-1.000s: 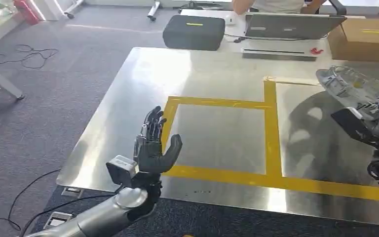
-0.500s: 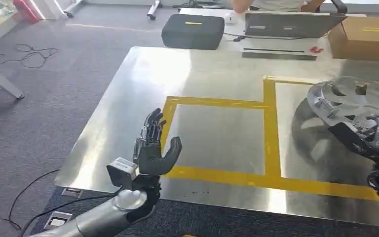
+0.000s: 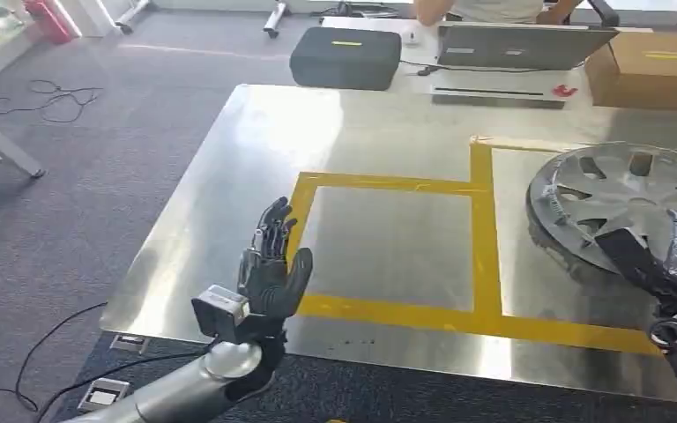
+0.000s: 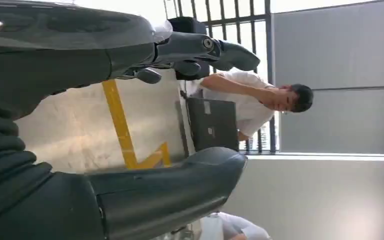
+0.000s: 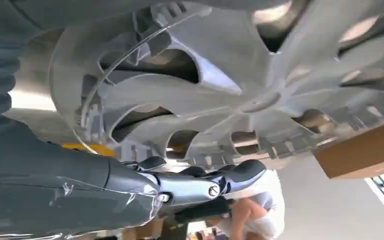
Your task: Take the parts from the cabinet and place them on the table.
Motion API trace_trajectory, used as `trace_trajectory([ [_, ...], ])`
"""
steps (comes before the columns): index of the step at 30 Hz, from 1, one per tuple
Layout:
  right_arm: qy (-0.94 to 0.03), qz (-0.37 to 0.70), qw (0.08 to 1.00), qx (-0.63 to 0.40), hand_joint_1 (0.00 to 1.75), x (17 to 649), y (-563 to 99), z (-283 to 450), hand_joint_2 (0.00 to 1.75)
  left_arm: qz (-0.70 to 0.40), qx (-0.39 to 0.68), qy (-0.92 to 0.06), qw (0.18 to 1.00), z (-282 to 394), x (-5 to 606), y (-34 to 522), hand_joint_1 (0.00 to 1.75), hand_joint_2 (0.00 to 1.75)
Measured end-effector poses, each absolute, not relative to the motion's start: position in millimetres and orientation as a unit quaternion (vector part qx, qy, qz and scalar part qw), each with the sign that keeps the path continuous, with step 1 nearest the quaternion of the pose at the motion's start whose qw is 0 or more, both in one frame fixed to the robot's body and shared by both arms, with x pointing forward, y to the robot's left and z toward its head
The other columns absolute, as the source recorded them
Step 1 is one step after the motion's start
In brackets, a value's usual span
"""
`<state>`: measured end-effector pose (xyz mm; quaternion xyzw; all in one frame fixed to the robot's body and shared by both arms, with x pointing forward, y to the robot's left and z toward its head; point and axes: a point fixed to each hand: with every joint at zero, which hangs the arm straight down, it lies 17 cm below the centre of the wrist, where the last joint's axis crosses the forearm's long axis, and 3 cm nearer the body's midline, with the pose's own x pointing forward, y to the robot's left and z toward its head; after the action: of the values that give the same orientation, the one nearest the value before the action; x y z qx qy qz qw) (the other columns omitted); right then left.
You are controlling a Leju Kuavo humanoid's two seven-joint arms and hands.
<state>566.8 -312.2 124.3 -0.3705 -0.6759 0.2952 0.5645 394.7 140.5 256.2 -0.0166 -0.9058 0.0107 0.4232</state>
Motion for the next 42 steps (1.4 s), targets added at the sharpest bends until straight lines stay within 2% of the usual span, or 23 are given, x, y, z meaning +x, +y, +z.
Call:
trace_trajectory([
  [19,-0.800,0.146,0.545,-0.204,0.00,518,-234,190,0.00,0.015,-0.009,-0.905,0.424,257,391,145,0.00,0.00],
  [28,-0.840,0.126,0.512,-0.125,0.00,478,-188,228,0.00,0.014,-0.008,-0.904,0.428,255,392,147,0.00,0.00],
  [42,-0.860,0.118,0.491,-0.067,0.00,455,-162,254,0.00,0.018,-0.001,-0.904,0.427,255,390,150,0.00,0.00],
])
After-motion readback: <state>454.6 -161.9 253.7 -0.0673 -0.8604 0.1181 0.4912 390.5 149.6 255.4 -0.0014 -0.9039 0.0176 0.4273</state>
